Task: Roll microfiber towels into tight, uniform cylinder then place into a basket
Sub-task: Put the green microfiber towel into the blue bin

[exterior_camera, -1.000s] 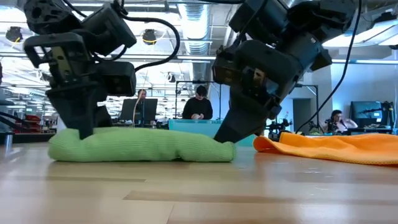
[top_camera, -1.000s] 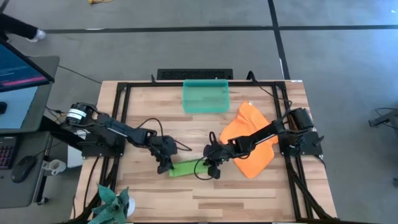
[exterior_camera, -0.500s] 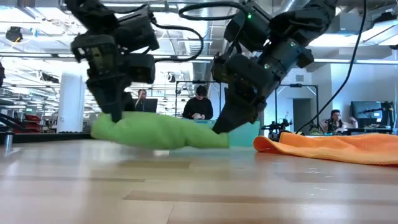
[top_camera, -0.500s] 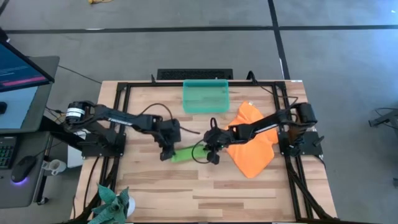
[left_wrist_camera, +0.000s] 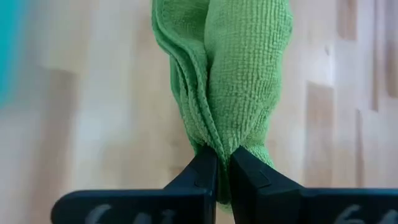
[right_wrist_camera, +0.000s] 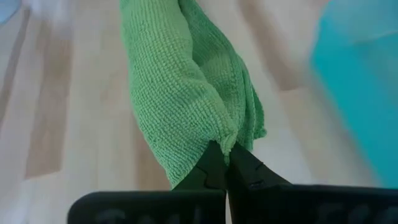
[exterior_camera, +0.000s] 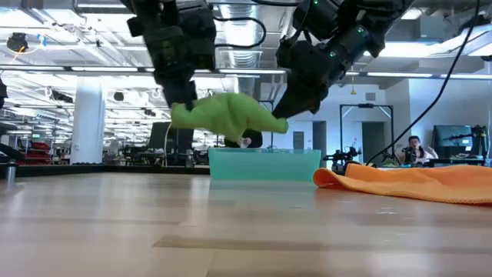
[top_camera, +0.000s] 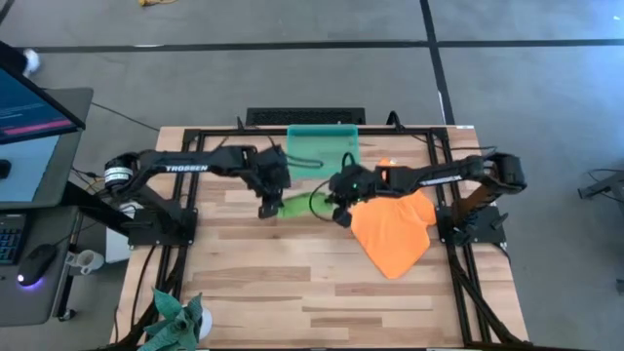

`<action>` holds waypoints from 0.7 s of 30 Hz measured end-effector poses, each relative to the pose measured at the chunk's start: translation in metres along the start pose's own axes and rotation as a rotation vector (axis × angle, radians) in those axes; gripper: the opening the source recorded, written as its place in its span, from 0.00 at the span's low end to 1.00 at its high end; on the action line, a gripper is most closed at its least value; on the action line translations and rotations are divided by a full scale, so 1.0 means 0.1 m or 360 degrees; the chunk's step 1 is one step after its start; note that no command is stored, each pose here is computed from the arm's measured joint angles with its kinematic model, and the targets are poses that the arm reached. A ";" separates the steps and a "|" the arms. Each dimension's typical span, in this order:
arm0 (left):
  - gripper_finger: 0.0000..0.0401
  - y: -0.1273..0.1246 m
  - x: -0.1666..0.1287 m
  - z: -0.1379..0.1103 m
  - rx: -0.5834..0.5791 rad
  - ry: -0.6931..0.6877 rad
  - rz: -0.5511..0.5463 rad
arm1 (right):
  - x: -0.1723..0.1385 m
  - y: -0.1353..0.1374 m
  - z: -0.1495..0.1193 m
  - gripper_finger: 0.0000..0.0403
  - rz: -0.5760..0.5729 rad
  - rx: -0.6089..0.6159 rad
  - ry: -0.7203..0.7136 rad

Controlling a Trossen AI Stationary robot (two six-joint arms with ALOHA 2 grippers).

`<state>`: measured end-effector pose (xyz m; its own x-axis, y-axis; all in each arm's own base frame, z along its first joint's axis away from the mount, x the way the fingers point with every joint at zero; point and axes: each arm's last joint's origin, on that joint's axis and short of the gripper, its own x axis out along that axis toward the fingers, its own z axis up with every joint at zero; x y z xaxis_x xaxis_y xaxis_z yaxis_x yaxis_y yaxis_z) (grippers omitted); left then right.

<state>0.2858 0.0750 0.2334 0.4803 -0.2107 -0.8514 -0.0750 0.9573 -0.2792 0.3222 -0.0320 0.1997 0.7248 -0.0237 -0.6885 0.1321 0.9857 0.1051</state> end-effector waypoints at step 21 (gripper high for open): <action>0.02 1.11 -0.17 0.55 0.0127 -0.0075 0.0586 | -0.31 -1.05 0.04 0.02 -0.0407 -0.0013 -0.0066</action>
<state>0.3177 0.1960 0.2413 0.4734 0.1580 -0.8665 -0.1827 0.9800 0.0789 0.2885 -0.1356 0.2131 0.6958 -0.2790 -0.6618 0.3092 0.9481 -0.0746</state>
